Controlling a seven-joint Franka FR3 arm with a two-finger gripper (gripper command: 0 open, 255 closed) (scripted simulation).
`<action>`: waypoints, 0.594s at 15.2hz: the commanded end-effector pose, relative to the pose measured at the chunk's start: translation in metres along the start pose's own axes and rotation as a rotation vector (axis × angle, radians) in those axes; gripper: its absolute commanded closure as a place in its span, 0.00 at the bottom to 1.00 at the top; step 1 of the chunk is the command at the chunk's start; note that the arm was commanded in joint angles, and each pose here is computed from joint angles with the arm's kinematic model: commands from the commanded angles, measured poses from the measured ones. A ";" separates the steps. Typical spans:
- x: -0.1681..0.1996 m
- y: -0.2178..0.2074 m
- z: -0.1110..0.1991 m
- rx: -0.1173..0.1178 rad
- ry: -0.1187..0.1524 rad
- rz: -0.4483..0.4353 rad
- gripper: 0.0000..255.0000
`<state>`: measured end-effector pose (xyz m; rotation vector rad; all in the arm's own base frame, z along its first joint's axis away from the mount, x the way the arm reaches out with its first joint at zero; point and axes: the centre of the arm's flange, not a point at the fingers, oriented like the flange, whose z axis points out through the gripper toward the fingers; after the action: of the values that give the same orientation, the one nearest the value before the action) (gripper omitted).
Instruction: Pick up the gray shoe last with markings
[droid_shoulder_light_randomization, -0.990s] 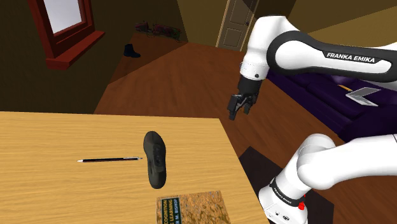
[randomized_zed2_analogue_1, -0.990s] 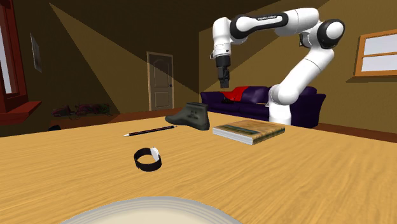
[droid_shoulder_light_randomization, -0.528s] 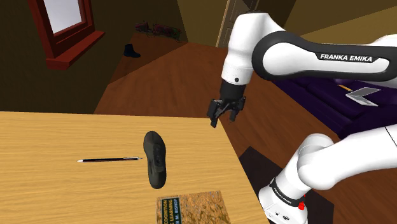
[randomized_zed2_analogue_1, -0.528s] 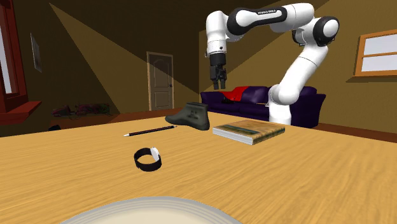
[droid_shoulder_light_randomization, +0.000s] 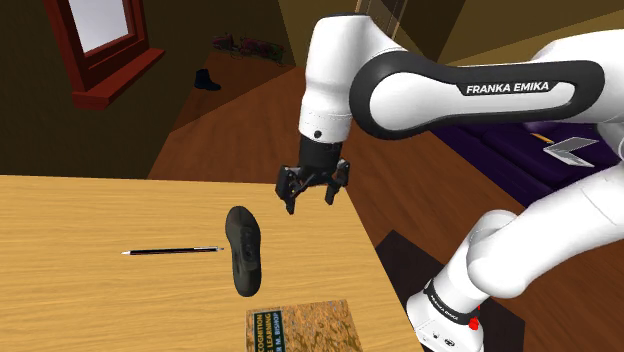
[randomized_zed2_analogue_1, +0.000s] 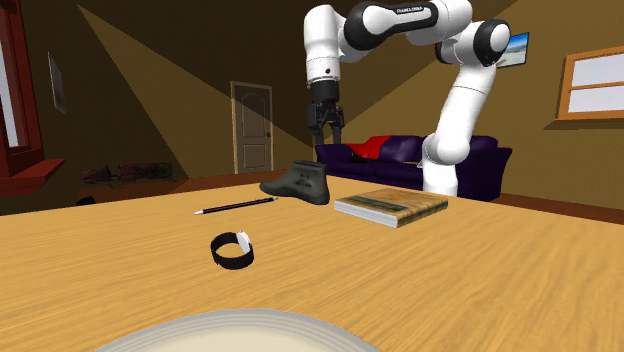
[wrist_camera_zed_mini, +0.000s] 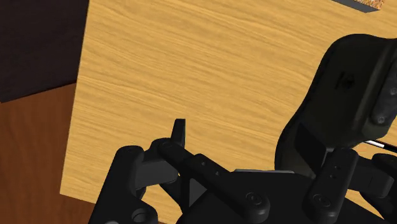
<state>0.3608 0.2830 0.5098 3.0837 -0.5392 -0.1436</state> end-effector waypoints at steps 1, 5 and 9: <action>0.000 -0.026 0.005 0.001 -0.001 0.031 0.00; 0.002 -0.078 0.010 -0.001 0.000 0.086 0.00; 0.007 -0.131 0.015 -0.002 0.001 0.140 0.00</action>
<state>0.4014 0.3939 0.4958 3.0383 -0.7200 -0.1419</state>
